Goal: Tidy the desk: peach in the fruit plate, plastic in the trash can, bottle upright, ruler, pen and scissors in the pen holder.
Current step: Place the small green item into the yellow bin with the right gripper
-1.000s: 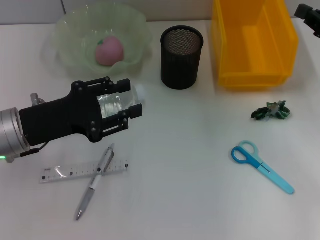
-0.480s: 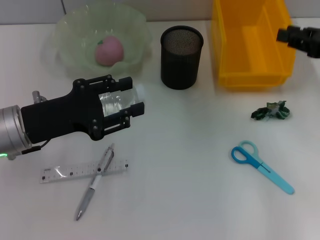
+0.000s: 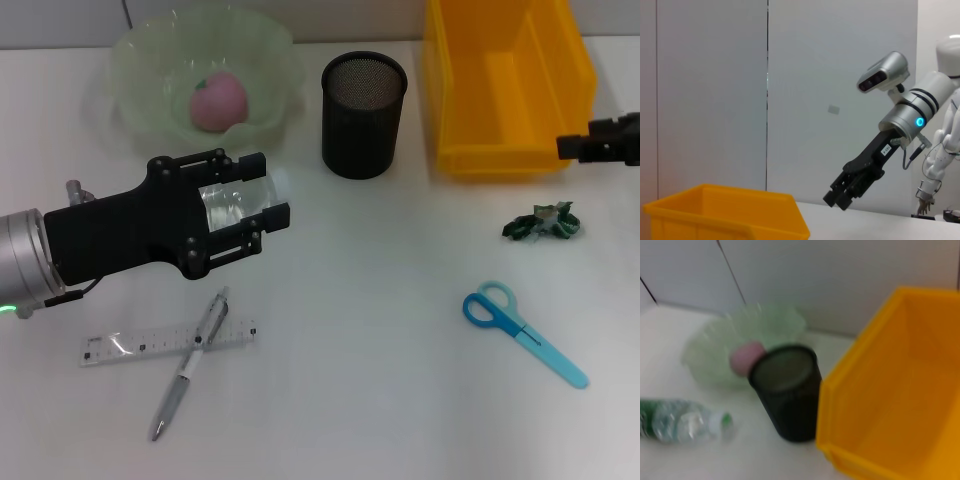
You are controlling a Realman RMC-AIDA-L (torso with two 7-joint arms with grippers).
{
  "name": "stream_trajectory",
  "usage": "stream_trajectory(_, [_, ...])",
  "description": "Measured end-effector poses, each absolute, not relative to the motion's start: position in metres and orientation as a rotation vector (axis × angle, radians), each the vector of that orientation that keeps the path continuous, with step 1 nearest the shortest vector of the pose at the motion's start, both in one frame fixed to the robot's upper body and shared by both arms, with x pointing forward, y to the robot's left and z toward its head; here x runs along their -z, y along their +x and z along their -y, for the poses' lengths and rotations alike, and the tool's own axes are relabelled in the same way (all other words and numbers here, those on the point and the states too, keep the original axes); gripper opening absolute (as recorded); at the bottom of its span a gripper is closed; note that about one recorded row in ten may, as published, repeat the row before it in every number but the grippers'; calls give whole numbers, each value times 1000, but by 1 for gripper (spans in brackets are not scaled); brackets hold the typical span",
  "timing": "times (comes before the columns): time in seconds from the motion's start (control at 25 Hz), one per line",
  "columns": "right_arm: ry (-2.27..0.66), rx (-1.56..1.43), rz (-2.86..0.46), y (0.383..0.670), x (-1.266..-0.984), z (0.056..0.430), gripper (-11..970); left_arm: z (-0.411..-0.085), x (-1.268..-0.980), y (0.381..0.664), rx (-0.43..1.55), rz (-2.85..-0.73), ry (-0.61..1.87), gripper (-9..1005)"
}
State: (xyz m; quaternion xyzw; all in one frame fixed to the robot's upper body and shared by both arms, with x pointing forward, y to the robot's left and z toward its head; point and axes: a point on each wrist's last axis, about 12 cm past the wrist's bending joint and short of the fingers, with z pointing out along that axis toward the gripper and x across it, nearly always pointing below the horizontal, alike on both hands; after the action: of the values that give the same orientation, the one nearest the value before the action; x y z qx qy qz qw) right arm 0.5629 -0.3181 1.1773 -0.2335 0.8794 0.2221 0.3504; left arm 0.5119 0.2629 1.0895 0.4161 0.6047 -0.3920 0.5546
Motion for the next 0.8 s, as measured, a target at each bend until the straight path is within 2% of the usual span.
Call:
stream_trajectory(0.16, [-618, -515, -2363, 570, -1180, 316, 577, -263, -1089, 512, 927, -1428, 984, 579])
stream_trajectory(0.8, [-660, -444, -2550, 587, -1166, 298, 577, -262, -1089, 512, 928, -1428, 982, 579])
